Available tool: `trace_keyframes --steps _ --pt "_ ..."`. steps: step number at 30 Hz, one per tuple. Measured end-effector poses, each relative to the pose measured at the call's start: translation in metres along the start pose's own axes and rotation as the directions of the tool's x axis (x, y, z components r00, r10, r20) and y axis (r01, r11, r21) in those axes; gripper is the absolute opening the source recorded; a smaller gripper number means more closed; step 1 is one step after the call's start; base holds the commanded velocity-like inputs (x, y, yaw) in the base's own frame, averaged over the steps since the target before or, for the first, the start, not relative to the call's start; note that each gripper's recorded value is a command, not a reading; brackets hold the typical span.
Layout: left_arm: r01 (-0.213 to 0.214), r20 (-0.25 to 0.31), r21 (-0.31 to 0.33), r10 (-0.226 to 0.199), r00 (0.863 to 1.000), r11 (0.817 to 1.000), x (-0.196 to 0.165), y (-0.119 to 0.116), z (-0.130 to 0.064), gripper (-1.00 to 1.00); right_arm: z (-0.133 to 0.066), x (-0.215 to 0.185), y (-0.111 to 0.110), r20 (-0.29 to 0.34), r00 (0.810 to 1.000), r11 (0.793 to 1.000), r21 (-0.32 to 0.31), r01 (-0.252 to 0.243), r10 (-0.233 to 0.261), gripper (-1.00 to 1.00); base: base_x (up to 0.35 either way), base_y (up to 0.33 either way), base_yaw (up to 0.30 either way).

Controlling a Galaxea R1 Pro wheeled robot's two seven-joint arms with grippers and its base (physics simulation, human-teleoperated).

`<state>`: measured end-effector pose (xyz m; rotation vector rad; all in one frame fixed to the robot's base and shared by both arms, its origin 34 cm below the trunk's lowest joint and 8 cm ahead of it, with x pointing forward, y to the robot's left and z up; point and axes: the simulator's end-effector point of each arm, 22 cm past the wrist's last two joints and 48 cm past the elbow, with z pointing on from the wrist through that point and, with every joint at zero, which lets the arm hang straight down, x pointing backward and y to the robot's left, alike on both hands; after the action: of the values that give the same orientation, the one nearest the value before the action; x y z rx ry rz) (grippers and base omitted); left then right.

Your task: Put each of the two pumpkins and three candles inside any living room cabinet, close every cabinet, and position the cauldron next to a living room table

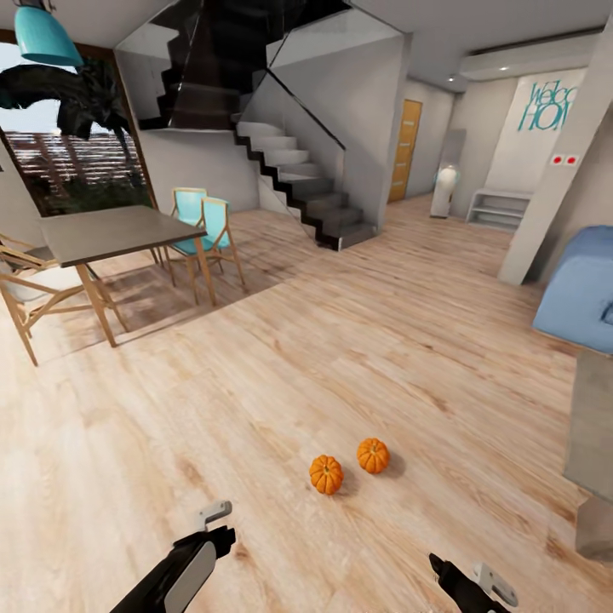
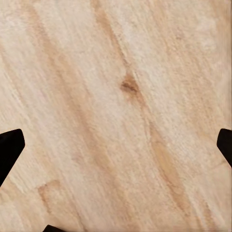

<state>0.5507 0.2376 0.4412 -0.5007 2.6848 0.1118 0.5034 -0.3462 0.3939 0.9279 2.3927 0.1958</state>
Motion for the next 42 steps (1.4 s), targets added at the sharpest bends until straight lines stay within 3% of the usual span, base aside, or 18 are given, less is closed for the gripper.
trace_keyframes --steps 19,42 --pt "-0.004 0.004 -0.008 0.004 1.000 1.000 -0.001 0.005 0.000 1.00 0.001 0.003 0.013 -0.011 1.000 0.999 -0.033 0.014 -0.014 1.00 0.122 0.000 -0.046" --pt "-0.004 0.004 -0.010 0.004 1.000 1.000 -0.001 0.006 0.001 1.00 0.001 0.001 0.012 -0.004 1.000 1.000 -0.031 0.003 -0.003 1.00 0.087 -0.044 0.000"
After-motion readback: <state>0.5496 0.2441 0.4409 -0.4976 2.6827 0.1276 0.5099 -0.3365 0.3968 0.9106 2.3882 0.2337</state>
